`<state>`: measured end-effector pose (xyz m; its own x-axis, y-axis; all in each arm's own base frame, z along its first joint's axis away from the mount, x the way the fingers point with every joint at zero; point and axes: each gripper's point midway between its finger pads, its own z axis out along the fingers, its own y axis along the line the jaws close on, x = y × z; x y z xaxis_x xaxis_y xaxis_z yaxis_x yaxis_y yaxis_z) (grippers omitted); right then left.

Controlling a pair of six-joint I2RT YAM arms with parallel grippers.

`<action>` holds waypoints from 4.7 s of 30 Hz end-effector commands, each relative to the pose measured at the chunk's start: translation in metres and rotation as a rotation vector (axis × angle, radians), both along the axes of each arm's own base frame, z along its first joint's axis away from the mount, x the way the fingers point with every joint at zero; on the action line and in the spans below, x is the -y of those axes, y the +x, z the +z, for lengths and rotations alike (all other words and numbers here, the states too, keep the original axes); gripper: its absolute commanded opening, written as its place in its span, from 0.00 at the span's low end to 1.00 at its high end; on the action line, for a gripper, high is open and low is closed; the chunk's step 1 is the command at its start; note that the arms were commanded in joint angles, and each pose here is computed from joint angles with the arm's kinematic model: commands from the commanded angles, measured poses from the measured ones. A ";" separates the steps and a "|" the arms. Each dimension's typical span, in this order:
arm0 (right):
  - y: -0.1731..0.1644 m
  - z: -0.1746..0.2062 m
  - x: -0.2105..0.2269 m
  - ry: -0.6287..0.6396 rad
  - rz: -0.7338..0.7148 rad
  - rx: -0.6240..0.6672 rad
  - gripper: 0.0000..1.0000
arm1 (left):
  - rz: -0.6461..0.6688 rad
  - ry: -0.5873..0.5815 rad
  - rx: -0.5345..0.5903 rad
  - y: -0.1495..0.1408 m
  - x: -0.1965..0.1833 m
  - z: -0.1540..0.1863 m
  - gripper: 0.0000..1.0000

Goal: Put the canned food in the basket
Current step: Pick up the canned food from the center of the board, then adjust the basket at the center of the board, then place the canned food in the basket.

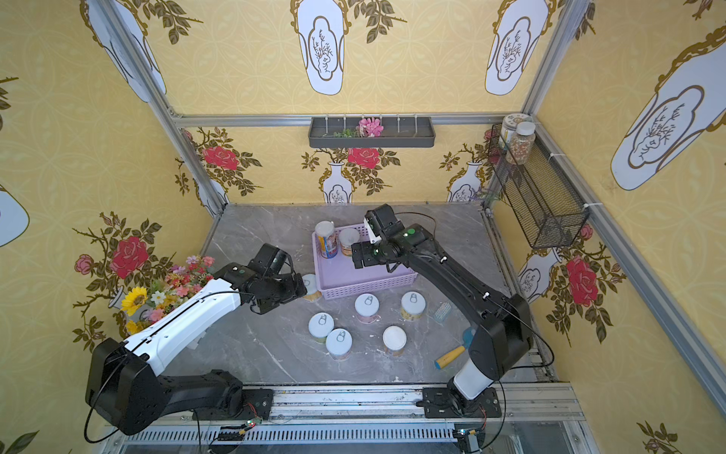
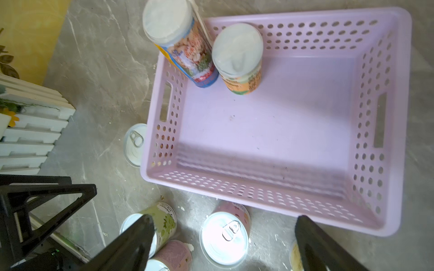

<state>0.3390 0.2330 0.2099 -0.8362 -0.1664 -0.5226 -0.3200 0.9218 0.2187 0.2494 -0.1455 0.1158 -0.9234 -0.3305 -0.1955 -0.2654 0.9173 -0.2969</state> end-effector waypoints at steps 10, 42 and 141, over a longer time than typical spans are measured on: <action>-0.005 0.002 0.028 -0.002 -0.121 0.011 0.97 | -0.013 0.007 -0.078 0.005 0.012 -0.036 0.97; -0.017 -0.014 0.030 0.037 -0.120 -0.038 0.97 | -0.048 0.054 -0.044 0.081 0.032 -0.065 0.96; 0.034 -0.056 0.109 -0.018 -0.155 -0.098 0.97 | -0.196 0.168 0.380 0.173 0.088 -0.012 0.70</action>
